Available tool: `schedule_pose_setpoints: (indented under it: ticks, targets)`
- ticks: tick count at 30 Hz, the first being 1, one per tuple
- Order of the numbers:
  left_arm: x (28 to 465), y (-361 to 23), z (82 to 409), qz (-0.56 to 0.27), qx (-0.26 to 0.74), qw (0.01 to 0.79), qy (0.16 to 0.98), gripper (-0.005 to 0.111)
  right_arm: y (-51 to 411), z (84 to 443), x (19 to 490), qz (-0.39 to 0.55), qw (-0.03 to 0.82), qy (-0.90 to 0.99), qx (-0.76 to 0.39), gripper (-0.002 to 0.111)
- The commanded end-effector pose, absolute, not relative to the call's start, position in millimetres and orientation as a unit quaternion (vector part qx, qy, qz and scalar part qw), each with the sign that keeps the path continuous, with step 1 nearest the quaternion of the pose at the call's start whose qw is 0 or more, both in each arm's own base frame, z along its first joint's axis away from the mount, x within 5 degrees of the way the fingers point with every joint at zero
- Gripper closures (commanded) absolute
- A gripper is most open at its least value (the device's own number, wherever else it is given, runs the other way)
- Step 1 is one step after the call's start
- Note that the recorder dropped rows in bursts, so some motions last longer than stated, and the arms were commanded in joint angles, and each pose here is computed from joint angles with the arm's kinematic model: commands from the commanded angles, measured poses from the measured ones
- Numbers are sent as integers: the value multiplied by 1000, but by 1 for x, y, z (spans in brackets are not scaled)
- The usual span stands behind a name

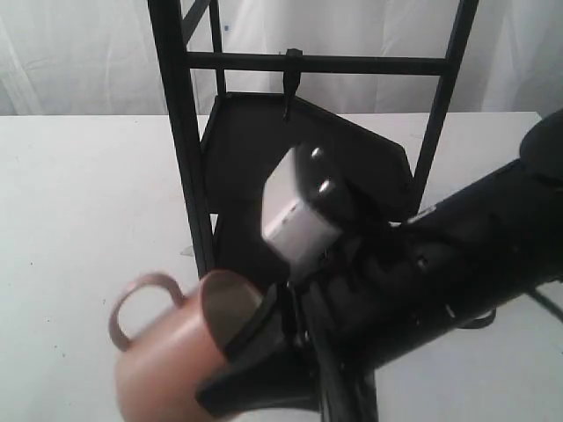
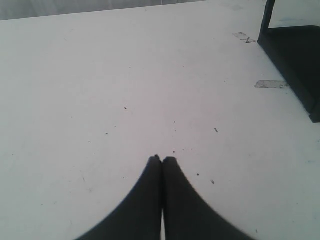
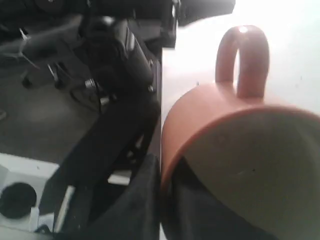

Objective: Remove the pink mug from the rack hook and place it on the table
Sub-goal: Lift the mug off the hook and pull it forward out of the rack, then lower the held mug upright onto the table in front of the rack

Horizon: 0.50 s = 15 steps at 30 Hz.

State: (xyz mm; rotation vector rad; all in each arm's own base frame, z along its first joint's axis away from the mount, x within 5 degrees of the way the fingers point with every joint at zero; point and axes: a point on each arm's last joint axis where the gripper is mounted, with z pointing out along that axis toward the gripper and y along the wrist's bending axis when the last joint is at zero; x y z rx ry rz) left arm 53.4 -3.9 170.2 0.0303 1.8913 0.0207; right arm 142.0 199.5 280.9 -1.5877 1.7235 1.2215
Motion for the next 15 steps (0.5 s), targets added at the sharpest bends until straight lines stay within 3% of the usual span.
schedule_pose_setpoints:
  ticks: [1, 8, 15]
  targets:
    - [53, -5, 170, 4, 15, 587, 809, 107, 214, 262, 115, 343, 189, 642, -659, 108]
    - [53, -5, 170, 4, 15, 587, 809, 107, 217, 253, 97, 237, 181, 607, -737, 108]
    - [53, -5, 170, 4, 15, 587, 809, 107, 215, 262, 111, 192, 257, 635, -702, 108]
